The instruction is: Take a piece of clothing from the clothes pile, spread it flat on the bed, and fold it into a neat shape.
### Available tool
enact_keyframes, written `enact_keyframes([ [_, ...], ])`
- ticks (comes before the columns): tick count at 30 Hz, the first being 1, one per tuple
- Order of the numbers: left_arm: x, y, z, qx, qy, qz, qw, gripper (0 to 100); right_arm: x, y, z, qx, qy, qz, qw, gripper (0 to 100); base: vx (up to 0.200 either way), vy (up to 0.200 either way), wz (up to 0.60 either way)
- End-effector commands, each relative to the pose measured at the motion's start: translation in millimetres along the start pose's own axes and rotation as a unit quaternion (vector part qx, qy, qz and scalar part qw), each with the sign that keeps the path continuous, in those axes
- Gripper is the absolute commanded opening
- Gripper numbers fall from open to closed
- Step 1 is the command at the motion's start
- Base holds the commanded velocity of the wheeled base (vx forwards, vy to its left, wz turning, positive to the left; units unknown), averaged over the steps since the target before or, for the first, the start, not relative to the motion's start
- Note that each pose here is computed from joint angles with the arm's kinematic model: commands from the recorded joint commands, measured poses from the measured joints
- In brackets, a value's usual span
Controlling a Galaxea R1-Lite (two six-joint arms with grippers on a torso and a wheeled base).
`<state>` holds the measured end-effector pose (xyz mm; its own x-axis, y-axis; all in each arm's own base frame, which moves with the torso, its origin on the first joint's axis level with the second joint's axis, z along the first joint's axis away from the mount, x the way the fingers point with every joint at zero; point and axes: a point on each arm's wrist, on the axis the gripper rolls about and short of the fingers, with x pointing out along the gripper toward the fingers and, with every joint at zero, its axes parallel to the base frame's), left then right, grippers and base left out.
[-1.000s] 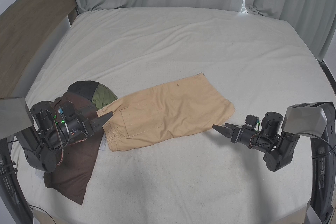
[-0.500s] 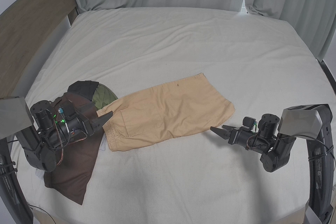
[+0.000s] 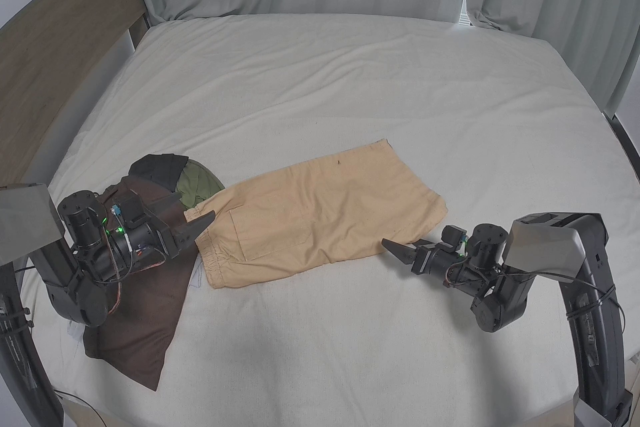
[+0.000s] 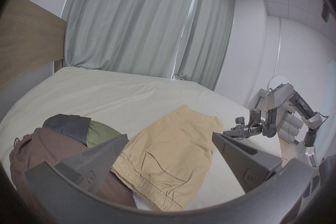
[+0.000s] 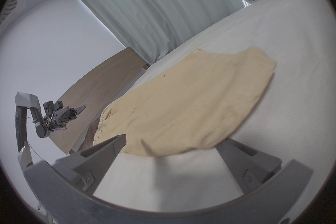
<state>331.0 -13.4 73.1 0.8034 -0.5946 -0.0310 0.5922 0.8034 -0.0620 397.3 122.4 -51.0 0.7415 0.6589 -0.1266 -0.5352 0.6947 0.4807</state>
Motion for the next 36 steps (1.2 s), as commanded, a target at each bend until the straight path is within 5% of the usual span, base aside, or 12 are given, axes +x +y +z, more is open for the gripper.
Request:
enact_keyframes([
  [1, 0, 2, -1, -0.001, 0.0, 0.002, 1.0, 100, 14, 4, -22, 0.026, 0.014, 0.004, 0.9995, 100, 0.0, 0.0, 0.0],
  [8, 1, 1, -2, -0.002, 0.002, 0.001, 1.0, 100, 35, 10, -15, 0.037, -0.032, -0.003, 0.9988, 100, 0.0, 0.0, 0.0],
  [19, 1, 1, -2, -0.002, 0.001, 0.001, 1.0, 100, 35, 8, -17, 0.04, -0.029, -0.004, 0.9987, 100, 0.0, 0.0, 0.0],
  [20, 1, 1, -2, -0.002, 0.001, 0.001, 1.0, 100, 35, 7, -17, 0.041, -0.029, -0.005, 0.9987, 0, 0.0, 0.0, 0.0],
  [36, 0, 4, -5, -0.006, 0.005, 0.003, 1.0, 100, 31, 6, -20, 0.032, -0.025, -0.012, 0.9991, 0, 0.0, 0.0, 0.0],
])
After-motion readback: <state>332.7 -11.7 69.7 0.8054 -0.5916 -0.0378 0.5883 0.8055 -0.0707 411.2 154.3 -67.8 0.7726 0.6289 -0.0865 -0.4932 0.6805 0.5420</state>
